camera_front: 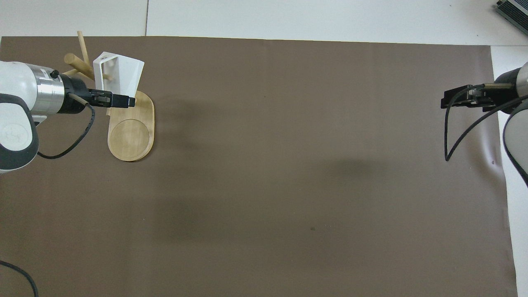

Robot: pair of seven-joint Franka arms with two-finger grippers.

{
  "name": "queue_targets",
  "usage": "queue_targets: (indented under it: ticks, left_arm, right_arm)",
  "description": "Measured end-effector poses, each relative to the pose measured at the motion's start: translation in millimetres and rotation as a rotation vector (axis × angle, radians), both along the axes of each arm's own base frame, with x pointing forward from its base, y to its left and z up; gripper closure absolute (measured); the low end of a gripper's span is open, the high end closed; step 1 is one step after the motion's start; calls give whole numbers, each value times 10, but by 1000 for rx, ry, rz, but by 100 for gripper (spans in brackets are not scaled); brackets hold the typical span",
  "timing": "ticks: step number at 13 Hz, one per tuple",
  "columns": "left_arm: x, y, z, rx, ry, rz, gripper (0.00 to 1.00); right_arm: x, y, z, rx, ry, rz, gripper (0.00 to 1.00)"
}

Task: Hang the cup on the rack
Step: 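Lower the cup onto a rack peg with the left gripper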

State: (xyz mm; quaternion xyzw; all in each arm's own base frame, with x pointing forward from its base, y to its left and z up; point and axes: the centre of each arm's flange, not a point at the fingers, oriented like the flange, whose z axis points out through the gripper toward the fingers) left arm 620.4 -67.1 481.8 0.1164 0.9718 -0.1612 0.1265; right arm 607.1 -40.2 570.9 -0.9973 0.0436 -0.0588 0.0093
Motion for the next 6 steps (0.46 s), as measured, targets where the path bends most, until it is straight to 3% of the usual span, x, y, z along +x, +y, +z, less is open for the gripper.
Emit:
queue_targets:
  ticks: [3,6]
  left_arm:
    - [-4,-5,-70,0,-6,17,33]
    - [0,47,-103,-5,-7,45,33]
  right_arm:
    - [-28,-141,15,-1,3,-24,0]
    - [-87,-239,0,1,40,-41,0]
